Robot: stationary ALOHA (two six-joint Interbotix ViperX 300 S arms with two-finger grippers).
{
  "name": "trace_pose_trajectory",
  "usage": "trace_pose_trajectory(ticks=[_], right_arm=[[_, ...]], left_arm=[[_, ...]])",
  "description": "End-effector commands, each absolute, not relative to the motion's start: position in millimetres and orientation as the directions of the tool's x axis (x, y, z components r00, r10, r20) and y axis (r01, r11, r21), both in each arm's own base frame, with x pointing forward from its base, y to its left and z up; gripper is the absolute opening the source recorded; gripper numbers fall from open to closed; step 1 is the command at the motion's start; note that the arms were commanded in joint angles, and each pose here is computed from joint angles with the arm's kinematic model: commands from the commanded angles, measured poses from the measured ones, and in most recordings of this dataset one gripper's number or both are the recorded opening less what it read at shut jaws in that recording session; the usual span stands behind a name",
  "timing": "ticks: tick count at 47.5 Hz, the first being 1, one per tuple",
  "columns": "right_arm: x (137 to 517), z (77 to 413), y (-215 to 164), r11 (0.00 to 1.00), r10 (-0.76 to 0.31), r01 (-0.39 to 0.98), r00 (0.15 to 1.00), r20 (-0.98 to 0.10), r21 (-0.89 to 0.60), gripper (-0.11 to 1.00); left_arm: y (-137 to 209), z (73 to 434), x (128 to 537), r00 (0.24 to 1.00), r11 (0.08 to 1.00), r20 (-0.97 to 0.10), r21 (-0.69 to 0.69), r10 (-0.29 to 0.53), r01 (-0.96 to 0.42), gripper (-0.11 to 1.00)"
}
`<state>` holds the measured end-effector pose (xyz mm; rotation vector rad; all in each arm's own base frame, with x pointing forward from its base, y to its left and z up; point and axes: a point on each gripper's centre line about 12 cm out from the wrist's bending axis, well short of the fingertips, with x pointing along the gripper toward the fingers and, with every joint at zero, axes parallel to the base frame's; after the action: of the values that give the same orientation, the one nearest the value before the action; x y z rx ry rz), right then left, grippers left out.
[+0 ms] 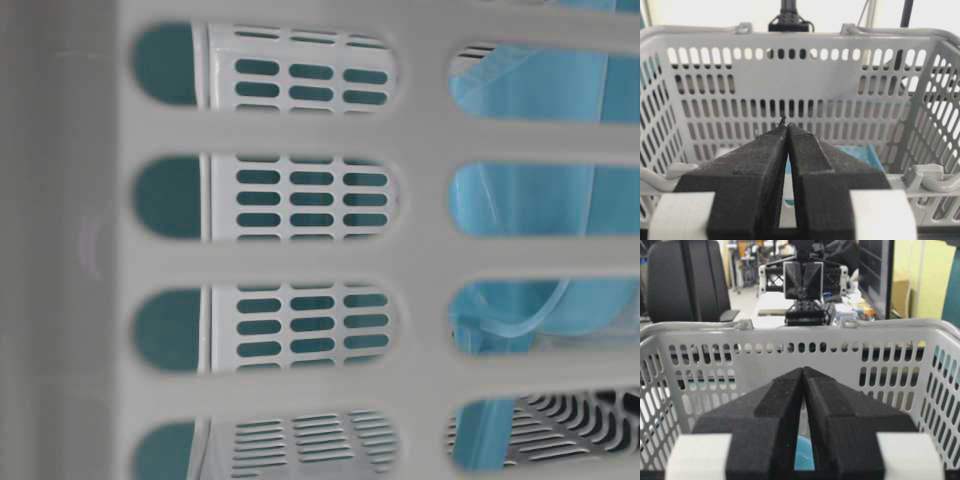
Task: Pick up the dustpan from the shopping basket with the left arm.
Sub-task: 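Move the left gripper over the blue dustpan handle in the basket, then lower the left gripper and close it on the dustpan handle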
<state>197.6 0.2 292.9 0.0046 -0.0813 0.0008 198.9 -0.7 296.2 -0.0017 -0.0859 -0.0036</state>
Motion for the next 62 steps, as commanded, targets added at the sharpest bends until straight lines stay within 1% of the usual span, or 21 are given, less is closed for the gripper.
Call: trace_pose_trajectory(ticks=[1,2,4,5,14,21,27,34,39,46,50,56,62], right_arm=[[199.6,299.2,1.1,1.0,0.005,-0.006,0.995,0.098,0.014,0.0],[199.1,299.8,1.3,1.0,0.006,-0.007,0.995,0.101,0.015,0.0],[198.1,300.9,1.8,1.0,0.008,-0.01,0.994,0.106,0.018,0.01],[197.6,301.1,2.1,1.0,0.01,-0.012,0.994,0.106,0.02,0.0],[193.4,302.7,4.5,0.999,0.022,-0.026,0.995,0.098,0.044,0.0],[190.9,299.1,4.4,0.998,0.022,-0.025,0.998,0.052,0.053,0.0],[188.8,297.6,4.5,0.998,0.023,-0.024,0.999,0.023,0.052,0.0],[186.1,298.0,4.4,0.998,0.023,-0.024,1.0,0.009,0.054,0.0],[183.9,298.1,4.4,0.998,0.024,-0.024,1.0,0.011,0.052,0.0],[180.9,299.9,5.1,0.998,0.028,-0.029,0.999,0.025,0.054,0.0],[179.3,300.9,5.9,0.998,0.033,-0.034,0.999,0.032,0.052,0.0],[177.9,301.0,6.4,0.998,0.036,-0.038,0.999,0.037,0.054,0.0],[177.9,300.4,6.4,0.998,0.036,-0.038,0.999,0.035,0.052,0.0]], left_arm=[[-3.2,313.7,204.1,0.995,0.999,0.093,0.027,-0.02,0.018,0.06],[-3.0,315.2,205.2,0.997,1.0,0.081,0.023,-0.019,0.017,0.06],[-2.9,321.8,207.6,0.998,1.0,0.06,0.017,-0.017,0.016,0.01],[-2.8,324.4,208.7,0.999,1.0,0.049,0.015,-0.016,0.016,0.0],[-2.4,353.1,223.1,0.997,1.0,-0.07,-0.004,-0.009,0.009,0.0],[-7.0,369.2,244.3,0.979,1.0,-0.201,-0.001,-0.022,0.023,0.0],[-14.0,377.1,269.9,0.938,0.999,-0.344,0.006,-0.038,0.043,0.0],[-23.1,383.6,302.6,0.865,0.998,-0.499,0.008,-0.05,0.062,0.0],[-27.1,376.6,325.5,0.799,0.998,-0.6,0.012,-0.046,0.066,0.0],[-31.9,361.9,353.3,0.689,0.997,-0.723,0.017,-0.036,0.07,0.0],[-32.9,348.7,366.1,0.602,0.997,-0.798,0.02,-0.025,0.068,0.0],[-35.7,333.7,379.2,0.515,0.997,-0.857,0.028,-0.016,0.078,0.0],[-38.9,321.4,386.6,0.478,0.996,-0.878,0.027,-0.015,0.08,0.01]])
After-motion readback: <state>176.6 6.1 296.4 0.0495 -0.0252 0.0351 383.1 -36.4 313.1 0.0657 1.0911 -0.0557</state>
